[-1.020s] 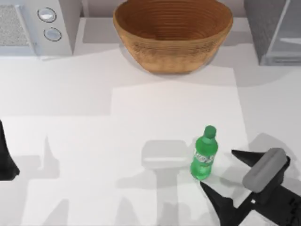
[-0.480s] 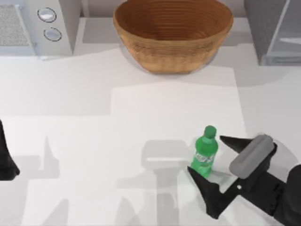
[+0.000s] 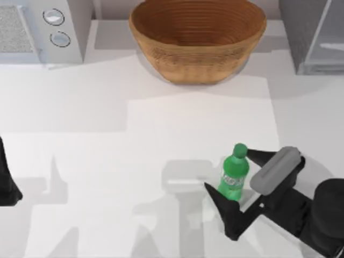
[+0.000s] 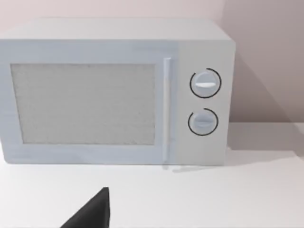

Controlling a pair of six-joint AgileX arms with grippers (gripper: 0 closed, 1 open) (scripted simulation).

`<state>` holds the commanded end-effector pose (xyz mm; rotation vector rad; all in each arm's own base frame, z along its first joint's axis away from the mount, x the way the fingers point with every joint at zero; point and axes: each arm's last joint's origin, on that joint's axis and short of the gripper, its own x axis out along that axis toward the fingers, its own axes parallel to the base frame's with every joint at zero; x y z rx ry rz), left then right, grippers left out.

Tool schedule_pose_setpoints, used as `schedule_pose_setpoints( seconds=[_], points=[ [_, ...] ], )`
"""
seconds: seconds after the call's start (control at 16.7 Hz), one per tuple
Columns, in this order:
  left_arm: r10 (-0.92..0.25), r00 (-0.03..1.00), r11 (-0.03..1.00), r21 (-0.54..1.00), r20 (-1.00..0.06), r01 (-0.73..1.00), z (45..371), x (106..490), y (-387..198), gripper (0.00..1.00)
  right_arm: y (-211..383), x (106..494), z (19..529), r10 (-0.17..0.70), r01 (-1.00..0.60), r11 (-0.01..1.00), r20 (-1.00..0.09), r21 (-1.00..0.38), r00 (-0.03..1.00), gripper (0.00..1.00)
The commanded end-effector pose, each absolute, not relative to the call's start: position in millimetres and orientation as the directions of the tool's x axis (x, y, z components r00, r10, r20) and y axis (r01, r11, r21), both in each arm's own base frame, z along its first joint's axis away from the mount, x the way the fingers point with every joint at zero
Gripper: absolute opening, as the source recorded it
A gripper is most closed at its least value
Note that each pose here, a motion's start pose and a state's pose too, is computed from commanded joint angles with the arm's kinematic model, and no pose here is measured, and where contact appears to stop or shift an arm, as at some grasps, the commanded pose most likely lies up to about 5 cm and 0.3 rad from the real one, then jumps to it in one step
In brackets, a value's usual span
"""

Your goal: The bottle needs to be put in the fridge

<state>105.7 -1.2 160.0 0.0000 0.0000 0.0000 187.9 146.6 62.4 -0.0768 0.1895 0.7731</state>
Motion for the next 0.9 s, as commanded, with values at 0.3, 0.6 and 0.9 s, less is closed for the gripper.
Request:
schedule_pose_setpoints(
  seconds=[0.3,0.6,0.9],
  points=[
    [0.000,1.000,1.000,0.000,0.000,0.000,160.0,105.7,-1.2,1.00,147.6,188.7,62.3,0.686,-0.700,0.714,-0.198,0.000,0.700,1.00],
    [0.000,1.000,1.000,0.000,0.000,0.000,160.0,105.7,-1.2,1.00,147.6,188.7,62.3,0.686,-0.700,0.714,-0.198,0.000,0.700,0.70],
    [0.000,1.000,1.000,0.000,0.000,0.000,160.0,105.7,-1.2,1.00,147.6,188.7,62.3,0.686,-0.700,0.714,-0.198,0.000,0.700,0.33]
  ],
)
